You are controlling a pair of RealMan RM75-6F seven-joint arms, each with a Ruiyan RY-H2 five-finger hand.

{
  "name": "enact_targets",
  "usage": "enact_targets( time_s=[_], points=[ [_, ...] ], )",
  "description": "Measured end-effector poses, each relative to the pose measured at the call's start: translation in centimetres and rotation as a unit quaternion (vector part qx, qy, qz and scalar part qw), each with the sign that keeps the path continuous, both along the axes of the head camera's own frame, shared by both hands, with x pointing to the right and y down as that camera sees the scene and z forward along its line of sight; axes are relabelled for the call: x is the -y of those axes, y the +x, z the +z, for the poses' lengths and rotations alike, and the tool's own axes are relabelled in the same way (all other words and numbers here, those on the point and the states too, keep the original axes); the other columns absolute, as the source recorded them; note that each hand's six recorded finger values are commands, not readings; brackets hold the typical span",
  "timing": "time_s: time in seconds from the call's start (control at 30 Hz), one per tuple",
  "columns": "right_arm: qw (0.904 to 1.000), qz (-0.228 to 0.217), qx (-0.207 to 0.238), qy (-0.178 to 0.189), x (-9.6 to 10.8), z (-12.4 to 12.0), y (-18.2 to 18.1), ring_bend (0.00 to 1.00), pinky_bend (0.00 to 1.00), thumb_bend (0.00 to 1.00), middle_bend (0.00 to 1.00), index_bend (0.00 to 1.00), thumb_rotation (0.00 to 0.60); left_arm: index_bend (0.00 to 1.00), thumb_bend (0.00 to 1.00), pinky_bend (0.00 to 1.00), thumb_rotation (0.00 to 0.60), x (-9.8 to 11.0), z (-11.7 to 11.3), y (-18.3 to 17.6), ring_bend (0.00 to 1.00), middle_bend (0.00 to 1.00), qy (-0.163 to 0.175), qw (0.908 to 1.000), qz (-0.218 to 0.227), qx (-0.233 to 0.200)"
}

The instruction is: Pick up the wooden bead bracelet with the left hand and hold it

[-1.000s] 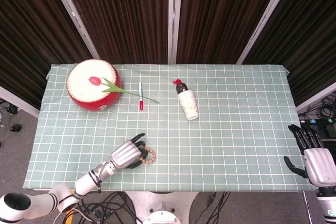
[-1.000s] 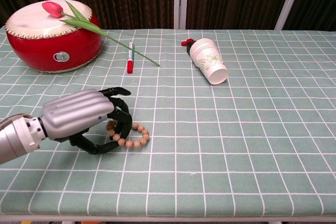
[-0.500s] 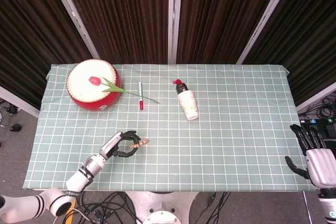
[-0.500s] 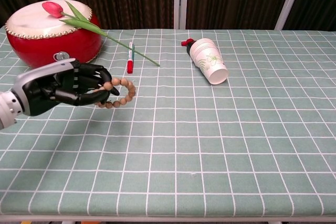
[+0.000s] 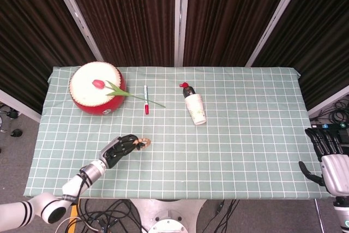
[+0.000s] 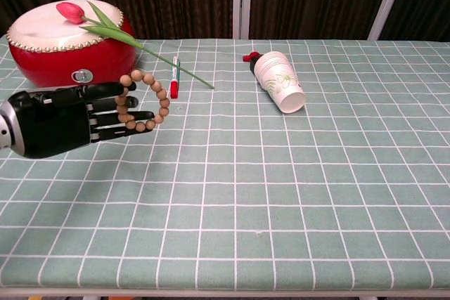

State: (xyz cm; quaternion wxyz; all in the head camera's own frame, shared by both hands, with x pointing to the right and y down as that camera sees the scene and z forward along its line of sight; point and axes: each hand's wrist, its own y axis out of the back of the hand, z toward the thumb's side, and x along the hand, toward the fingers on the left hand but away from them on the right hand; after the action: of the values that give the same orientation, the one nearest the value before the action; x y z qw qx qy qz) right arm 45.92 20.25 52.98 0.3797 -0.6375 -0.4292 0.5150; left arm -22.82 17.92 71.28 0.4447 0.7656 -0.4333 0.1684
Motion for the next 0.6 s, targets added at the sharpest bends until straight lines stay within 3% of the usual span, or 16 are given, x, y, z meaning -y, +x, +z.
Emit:
enact_targets(
  time_s=[0.23, 0.47, 0.6],
  points=[
    [1.0, -0.003, -0.002, 0.004, 0.09, -0.22, -0.19, 0.0, 0.0, 0.23, 0.09, 0.0, 0.6, 0.36, 0.3, 0.12, 0.6, -0.16, -0.22, 0.12, 0.29, 0.5, -0.055, 0.9966, -0.05, -0.037],
    [1.0, -0.007, -0.002, 0.006, 0.28, -0.37, -0.5, 0.0, 0.0, 0.23, 0.09, 0.0, 0.6, 0.37, 0.3, 0.13, 0.6, -0.2, -0.29, -0.18, 0.29, 0.52, -0.108, 0.9899, -0.084, -0.039],
    [0.9999, -0.008, -0.002, 0.006, 0.31, -0.39, -0.61, 0.0, 0.0, 0.23, 0.09, 0.0, 0.6, 0.42, 0.3, 0.13, 0.6, -0.12, -0.5, -0.15, 0.3, 0.56, -0.152, 0.9795, -0.117, -0.061]
  ],
)
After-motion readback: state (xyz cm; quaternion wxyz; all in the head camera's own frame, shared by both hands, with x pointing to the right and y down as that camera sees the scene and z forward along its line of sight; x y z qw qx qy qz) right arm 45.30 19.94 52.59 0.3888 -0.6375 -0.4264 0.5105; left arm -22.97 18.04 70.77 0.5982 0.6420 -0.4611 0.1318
